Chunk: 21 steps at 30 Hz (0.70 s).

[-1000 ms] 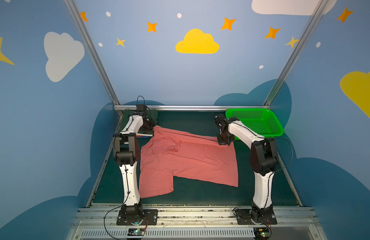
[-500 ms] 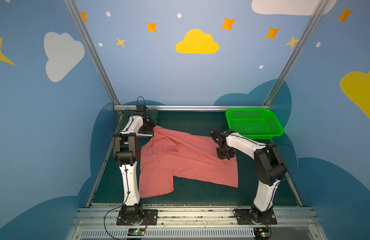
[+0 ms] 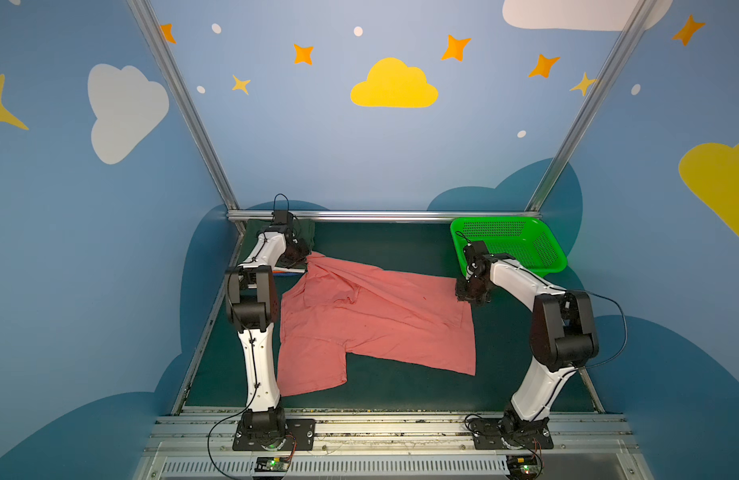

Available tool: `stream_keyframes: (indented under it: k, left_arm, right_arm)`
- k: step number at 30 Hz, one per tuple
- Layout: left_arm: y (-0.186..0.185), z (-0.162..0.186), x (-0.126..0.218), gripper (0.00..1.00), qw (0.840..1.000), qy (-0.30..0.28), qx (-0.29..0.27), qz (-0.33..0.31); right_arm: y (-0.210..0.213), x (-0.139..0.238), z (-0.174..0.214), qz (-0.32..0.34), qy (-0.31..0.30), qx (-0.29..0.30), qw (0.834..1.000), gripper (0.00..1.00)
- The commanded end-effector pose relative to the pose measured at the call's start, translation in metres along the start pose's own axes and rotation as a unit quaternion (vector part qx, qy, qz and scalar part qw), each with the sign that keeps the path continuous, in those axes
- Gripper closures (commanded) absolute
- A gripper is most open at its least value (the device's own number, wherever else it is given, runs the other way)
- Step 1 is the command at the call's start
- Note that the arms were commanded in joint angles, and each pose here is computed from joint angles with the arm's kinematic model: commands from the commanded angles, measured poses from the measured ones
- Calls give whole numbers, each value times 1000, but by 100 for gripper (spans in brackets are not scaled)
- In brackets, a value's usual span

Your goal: Fold and stack the t-shirts

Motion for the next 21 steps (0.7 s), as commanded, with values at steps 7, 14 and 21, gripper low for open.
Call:
stream_keyframes:
  k: [7, 14, 21]
  left_arm:
    - [7, -1, 15, 95, 1000, -5, 0, -14]
    - [7, -1, 16, 95, 1000, -4, 1, -15]
    - [7, 0, 16, 95, 1000, -2, 0, -18]
  right_arm:
    - [-3, -19, -30, -117, 31, -43, 992, 66]
    - [-12, -26, -31, -122, 46, -60, 990, 69]
    - [-16, -37, -28, -113, 50, -63, 990, 69]
Point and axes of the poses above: each gripper's point midway between its finger pads, its own x axis back along the fingers, its own y axis along the line the jaws close on, z = x × y, the point moved 6 cm from there along x, back along the fingers, and after that the axes turned 10 degrees about -x, right-handed, at the moved point
